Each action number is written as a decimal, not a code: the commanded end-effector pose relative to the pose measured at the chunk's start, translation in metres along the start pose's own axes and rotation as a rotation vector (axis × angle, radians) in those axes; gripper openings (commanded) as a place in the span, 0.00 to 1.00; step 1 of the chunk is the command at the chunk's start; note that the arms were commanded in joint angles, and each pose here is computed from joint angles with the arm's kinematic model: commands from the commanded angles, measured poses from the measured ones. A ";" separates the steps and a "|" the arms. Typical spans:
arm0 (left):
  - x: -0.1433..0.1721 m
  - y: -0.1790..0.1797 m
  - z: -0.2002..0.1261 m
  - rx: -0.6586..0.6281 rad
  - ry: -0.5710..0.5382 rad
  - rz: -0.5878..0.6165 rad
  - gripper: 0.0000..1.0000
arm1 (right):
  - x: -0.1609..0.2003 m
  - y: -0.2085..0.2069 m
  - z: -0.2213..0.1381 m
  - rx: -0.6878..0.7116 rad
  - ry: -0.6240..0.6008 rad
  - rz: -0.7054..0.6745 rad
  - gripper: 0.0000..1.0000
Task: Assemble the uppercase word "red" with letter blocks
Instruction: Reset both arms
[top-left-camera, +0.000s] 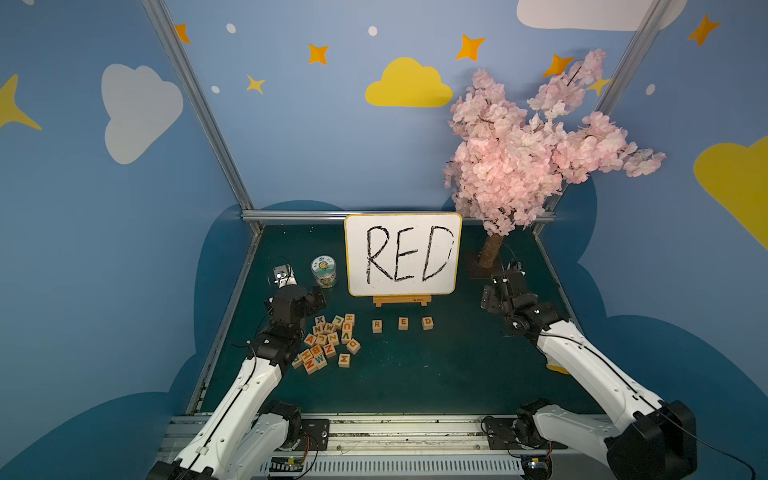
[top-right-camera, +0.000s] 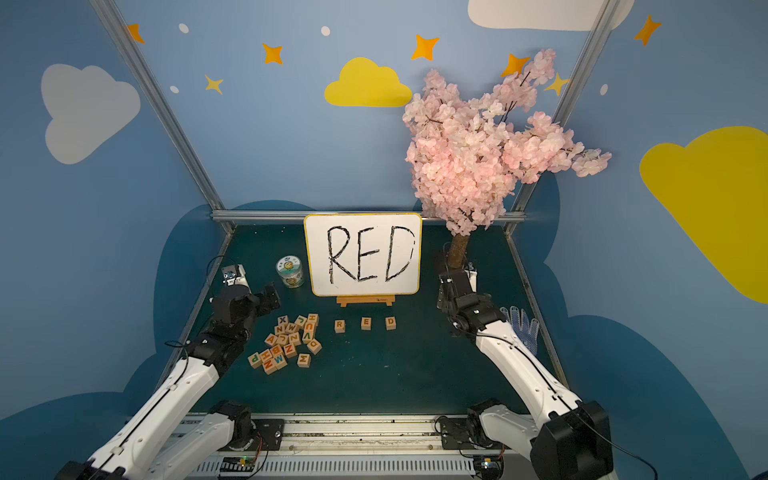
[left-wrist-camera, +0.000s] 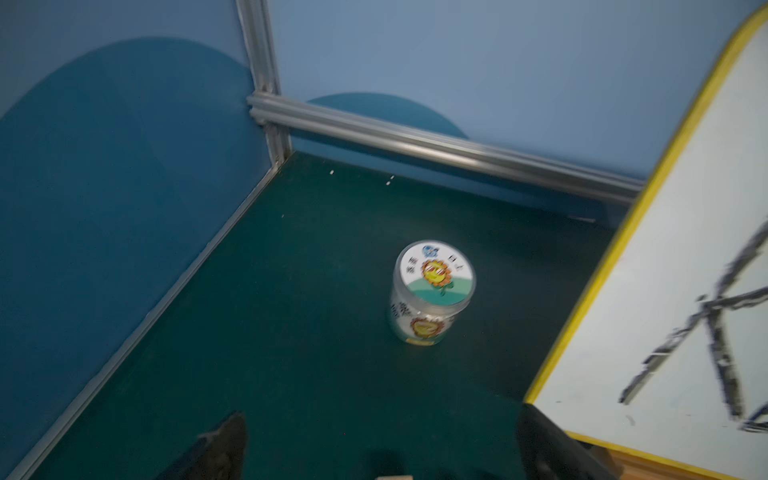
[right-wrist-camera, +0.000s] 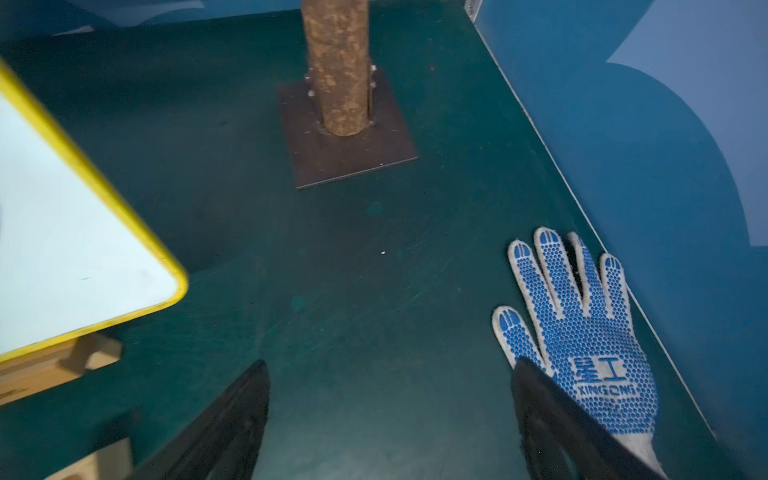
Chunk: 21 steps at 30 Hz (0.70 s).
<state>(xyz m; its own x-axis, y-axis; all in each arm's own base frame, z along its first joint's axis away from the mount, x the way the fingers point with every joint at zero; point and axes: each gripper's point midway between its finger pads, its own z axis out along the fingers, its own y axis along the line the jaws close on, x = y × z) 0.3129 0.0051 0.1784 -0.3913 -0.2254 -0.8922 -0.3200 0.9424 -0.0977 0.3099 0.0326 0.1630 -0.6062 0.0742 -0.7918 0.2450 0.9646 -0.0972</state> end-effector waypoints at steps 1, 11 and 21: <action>0.008 0.024 0.013 -0.140 -0.095 -0.068 0.99 | -0.025 -0.003 0.006 -0.010 -0.270 0.012 0.90; 0.025 0.048 0.055 -0.223 -0.087 0.059 0.99 | 0.019 -0.062 0.057 0.117 -0.150 0.135 0.90; 0.029 0.016 0.096 -0.057 -0.064 0.177 0.99 | 0.001 -0.023 0.090 -0.082 -0.139 -0.039 0.90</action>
<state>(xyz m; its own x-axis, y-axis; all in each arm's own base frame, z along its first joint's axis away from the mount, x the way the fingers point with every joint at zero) 0.3530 0.0467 0.0855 -0.4647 -0.0965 -0.8802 -0.3724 0.9232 0.0954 0.3468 -0.0286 0.0855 -0.5763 0.0749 -0.8138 0.2659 0.9588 -0.1001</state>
